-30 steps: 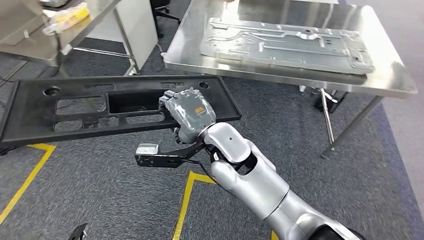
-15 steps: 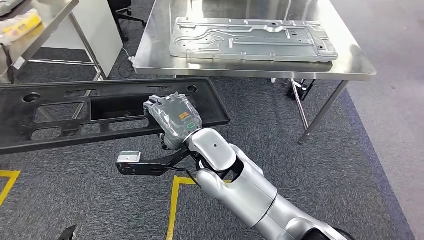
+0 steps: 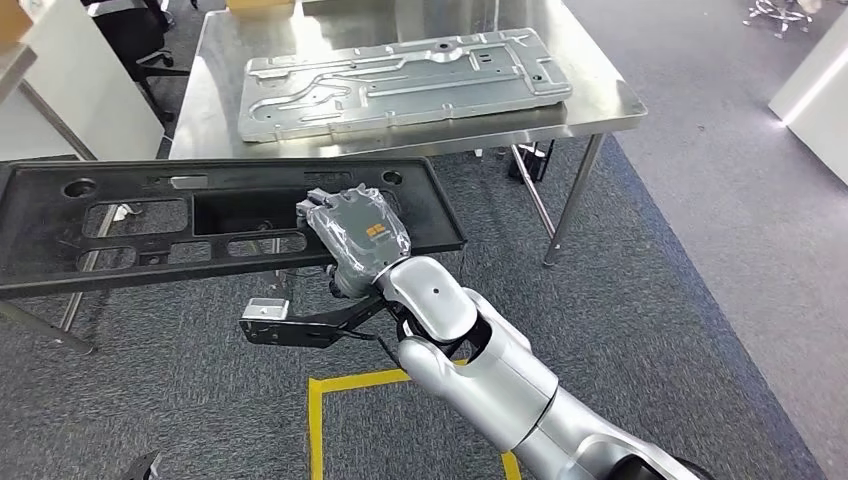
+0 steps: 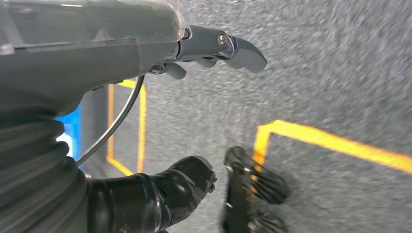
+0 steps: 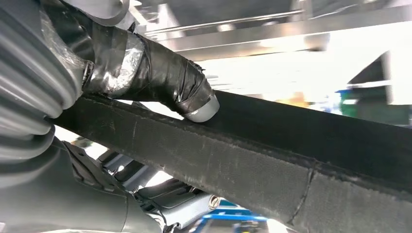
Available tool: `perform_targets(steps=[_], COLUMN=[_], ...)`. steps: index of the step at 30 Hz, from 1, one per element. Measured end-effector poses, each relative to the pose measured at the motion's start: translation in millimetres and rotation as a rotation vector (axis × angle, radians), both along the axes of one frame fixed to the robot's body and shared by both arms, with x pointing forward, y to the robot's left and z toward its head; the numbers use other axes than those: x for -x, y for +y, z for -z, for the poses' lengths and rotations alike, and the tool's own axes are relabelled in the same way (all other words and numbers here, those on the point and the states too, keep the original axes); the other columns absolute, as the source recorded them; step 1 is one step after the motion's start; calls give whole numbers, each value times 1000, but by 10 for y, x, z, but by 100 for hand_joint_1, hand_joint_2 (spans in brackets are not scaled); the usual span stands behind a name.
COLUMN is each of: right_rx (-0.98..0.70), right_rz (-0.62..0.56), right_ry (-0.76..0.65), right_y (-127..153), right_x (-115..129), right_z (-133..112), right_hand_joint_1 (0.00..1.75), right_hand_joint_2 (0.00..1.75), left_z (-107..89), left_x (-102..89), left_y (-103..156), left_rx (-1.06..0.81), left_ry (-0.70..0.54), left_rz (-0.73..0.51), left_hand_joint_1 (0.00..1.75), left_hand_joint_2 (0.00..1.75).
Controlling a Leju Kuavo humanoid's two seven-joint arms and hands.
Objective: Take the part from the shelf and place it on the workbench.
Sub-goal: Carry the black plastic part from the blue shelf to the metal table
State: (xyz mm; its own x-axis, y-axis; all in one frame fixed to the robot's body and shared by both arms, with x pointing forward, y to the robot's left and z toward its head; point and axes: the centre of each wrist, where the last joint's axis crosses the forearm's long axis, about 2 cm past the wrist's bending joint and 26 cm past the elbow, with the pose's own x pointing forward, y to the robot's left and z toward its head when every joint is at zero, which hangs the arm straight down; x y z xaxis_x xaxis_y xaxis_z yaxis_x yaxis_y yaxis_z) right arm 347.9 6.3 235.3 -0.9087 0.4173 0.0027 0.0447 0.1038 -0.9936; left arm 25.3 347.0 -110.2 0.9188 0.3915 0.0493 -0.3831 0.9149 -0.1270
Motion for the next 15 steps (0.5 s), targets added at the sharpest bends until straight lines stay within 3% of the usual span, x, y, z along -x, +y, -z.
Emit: perform_targets(steps=[8, 15], right_rx=[9, 30], right_rz=[98, 116], right_ry=[-50, -69], right_y=[-226, -362], right_x=[-169, -270], right_z=[-14, -47], right_hand_joint_1=[175, 175], right_hand_joint_2=[175, 175], left_z=[13, 21], left_x=[-2, 10], left_y=[-144, -267], left_rx=[8, 37], left_ry=[-27, -49], left_rz=[20, 30], left_hand_joint_1=[0, 0], left_hand_joint_2=[175, 175])
